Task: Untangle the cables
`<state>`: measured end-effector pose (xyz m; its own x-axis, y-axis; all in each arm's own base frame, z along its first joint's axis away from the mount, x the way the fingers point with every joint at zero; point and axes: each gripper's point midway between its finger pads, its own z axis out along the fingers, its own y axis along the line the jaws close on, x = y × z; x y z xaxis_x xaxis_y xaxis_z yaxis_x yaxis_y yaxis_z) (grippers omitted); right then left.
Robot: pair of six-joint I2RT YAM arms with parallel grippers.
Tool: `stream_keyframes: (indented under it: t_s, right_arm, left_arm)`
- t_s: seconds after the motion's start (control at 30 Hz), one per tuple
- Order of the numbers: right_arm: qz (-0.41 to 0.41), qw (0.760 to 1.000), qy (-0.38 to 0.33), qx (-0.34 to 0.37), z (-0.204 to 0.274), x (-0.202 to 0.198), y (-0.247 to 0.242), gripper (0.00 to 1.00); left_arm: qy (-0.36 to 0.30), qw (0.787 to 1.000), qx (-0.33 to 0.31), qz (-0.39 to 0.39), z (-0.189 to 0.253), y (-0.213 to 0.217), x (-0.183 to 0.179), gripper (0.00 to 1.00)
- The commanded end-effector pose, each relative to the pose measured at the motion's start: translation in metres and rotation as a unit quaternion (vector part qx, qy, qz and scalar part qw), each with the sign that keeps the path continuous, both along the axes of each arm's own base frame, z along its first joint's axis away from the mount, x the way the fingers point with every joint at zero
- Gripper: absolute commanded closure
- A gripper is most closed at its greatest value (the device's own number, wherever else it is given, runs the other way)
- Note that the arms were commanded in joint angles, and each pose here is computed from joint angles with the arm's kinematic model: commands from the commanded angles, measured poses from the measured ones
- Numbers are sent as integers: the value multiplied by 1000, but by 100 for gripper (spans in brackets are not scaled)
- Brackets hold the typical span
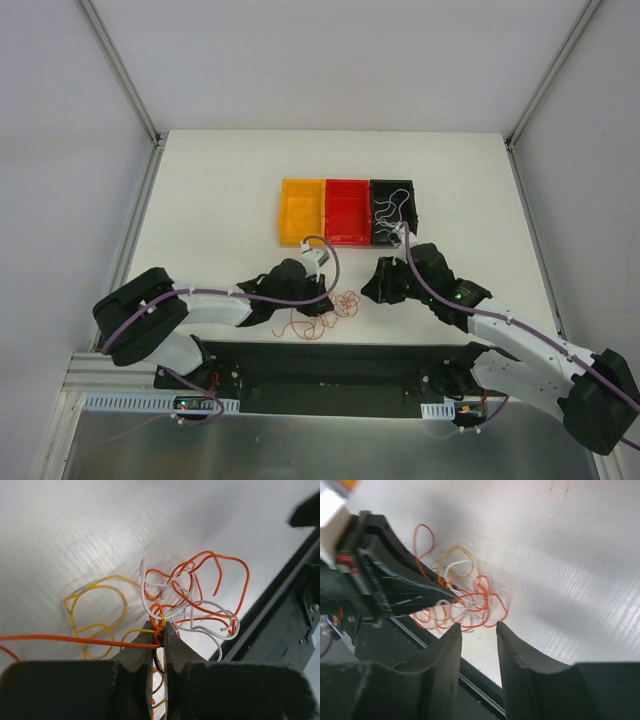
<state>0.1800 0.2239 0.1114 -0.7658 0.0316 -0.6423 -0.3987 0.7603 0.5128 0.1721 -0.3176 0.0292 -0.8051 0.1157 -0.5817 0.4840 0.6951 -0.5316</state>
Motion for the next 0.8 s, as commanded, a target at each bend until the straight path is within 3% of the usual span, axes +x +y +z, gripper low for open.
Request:
stream_keyframes:
  t_s: [0.0,0.1,0.17,0.4,0.57,0.63,0.77]
  right_arm:
    - [63,998,-2,9,8,-8,19,56]
    - [55,998,-10,12,12,-1,22,40]
    - [49,999,-8,11,13,2,24,35]
    - [57,997,45,16,-9,-5,34,34]
    - [77,995,37,53,-9,-14,49,36]
    - [77,995,25,58,-6,-12,50,46]
    - [80,994,18,73,3,-11,54,82]
  left_arm:
    - [-100,983,-142,-62,59,-17,-11,100]
    - [-113,976,-162,-94,64,-23,-21,100]
    - [-130,973,-161,-106,67,-27,-24,100]
    - [-177,964,-158,-120,77,-29,-32,100]
    - [-196,960,-161,-114,82,-27,-30,100]
    - [-195,959,-163,-123,82,-29,-33,100]
    - [-201,960,-163,-108,84,-25,-29,100]
